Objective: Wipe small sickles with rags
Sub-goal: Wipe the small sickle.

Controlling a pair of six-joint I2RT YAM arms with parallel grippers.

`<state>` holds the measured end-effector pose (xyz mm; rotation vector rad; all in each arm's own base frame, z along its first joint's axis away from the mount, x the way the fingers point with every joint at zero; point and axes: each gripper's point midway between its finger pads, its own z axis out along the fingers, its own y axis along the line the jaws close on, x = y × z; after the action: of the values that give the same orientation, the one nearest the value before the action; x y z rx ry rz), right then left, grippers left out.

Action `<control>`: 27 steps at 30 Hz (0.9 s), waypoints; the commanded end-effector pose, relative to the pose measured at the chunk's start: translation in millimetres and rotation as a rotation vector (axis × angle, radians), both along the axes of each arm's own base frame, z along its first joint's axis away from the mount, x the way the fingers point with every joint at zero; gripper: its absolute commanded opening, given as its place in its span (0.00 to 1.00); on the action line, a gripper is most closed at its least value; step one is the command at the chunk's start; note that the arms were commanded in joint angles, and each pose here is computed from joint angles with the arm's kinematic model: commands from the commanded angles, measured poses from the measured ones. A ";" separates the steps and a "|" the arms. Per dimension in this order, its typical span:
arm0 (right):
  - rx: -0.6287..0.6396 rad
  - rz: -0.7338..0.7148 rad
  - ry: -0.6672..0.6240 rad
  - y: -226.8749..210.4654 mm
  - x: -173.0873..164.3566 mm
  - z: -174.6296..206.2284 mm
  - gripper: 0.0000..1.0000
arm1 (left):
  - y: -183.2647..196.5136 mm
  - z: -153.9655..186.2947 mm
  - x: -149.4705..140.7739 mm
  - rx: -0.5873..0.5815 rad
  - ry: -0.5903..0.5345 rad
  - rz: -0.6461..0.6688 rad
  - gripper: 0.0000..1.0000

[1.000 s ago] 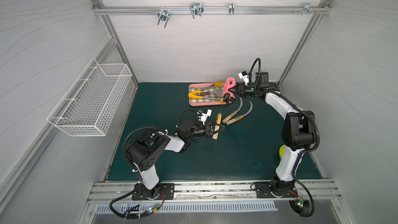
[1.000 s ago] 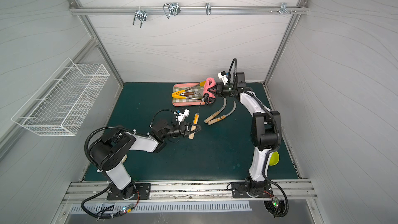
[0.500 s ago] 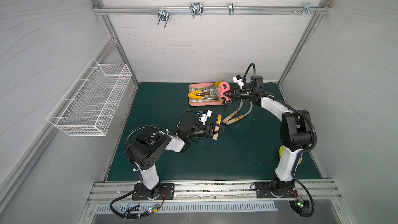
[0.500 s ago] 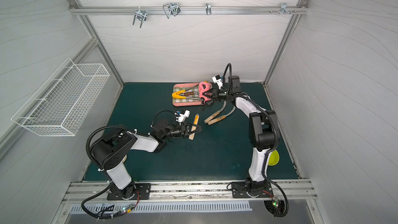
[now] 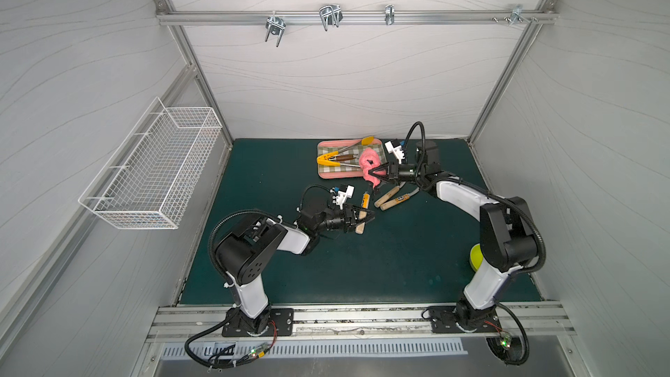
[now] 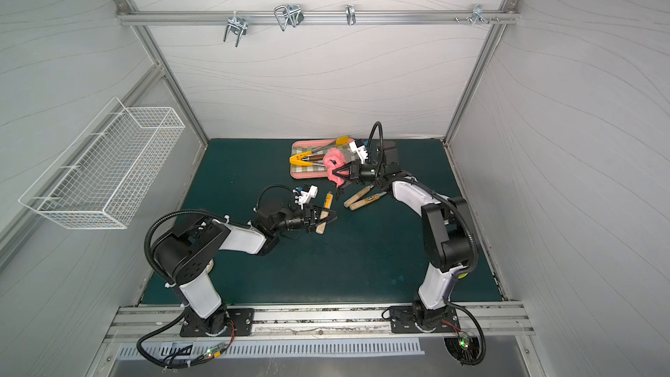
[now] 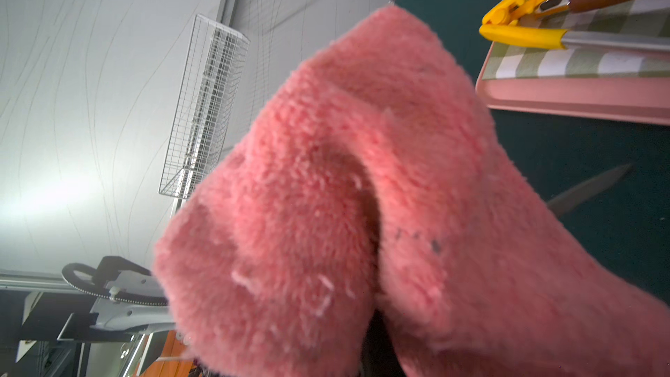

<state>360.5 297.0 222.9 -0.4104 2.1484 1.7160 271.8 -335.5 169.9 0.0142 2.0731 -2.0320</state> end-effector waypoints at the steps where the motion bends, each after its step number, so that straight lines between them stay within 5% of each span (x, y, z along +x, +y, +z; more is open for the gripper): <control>1: -0.010 0.044 0.055 10.4 -30.3 -5.3 0.00 | -2.2 62.0 8.8 -0.135 -0.245 -0.011 0.00; 7: -0.007 0.040 0.041 7.3 -57.0 8.8 0.00 | -2.2 66.4 13.5 -0.141 -0.258 -0.006 0.00; 17: -0.045 -0.151 -0.142 -77.3 -38.3 108.7 0.00 | 5.2 51.8 5.1 -0.114 -0.234 0.009 0.00; 27: -0.104 -0.151 -0.065 -89.1 8.4 62.1 0.00 | 10.5 66.0 -5.5 -0.134 -0.257 0.006 0.00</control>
<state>366.0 202.0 311.5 -0.3109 2.1058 1.4495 273.2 -329.3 197.7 0.1287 1.9356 -2.0178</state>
